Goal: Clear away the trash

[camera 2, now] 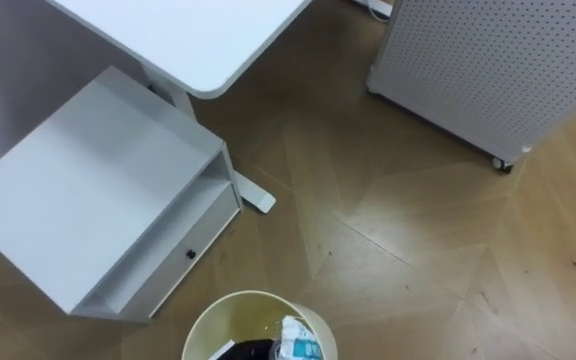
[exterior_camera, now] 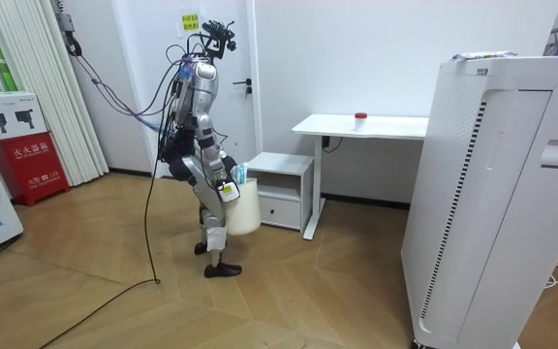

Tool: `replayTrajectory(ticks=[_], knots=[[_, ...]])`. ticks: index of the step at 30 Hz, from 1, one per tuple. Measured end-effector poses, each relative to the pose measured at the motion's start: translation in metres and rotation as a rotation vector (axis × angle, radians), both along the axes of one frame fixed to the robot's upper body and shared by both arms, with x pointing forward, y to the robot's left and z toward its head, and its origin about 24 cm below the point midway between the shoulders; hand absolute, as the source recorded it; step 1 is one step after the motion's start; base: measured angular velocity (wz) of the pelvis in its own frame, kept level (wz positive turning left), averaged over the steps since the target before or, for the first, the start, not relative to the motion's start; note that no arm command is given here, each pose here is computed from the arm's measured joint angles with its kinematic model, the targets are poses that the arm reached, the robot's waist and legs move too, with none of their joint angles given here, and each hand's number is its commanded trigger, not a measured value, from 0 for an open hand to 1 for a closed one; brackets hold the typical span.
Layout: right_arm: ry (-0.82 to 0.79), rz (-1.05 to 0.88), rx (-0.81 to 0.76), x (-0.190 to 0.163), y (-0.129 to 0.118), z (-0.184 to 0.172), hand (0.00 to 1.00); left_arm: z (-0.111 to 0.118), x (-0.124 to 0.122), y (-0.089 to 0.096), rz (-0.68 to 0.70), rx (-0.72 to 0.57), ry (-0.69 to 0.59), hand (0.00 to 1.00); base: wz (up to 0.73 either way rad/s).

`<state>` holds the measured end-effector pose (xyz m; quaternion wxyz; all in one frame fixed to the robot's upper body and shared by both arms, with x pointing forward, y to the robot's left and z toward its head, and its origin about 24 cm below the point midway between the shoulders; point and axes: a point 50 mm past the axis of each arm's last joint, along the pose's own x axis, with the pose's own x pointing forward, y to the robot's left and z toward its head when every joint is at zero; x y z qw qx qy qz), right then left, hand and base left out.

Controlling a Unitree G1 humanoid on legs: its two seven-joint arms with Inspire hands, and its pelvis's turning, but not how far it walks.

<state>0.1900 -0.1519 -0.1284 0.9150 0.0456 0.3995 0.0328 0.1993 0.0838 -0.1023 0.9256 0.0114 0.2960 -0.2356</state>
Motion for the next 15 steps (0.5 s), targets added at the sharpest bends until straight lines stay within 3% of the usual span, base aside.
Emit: replayTrajectory(ticks=[6,15], knots=[[0.004,-0.051,0.027,-0.001,-0.009,0.0,1.0,-0.008,-0.009,0.013,0.002,0.044,0.03,0.0,0.0],[0.015,-0.175,0.009,-0.005,-0.042,0.0,1.0,-0.011,-0.013,0.036,0.026,0.059,0.054,0.0,-0.09]])
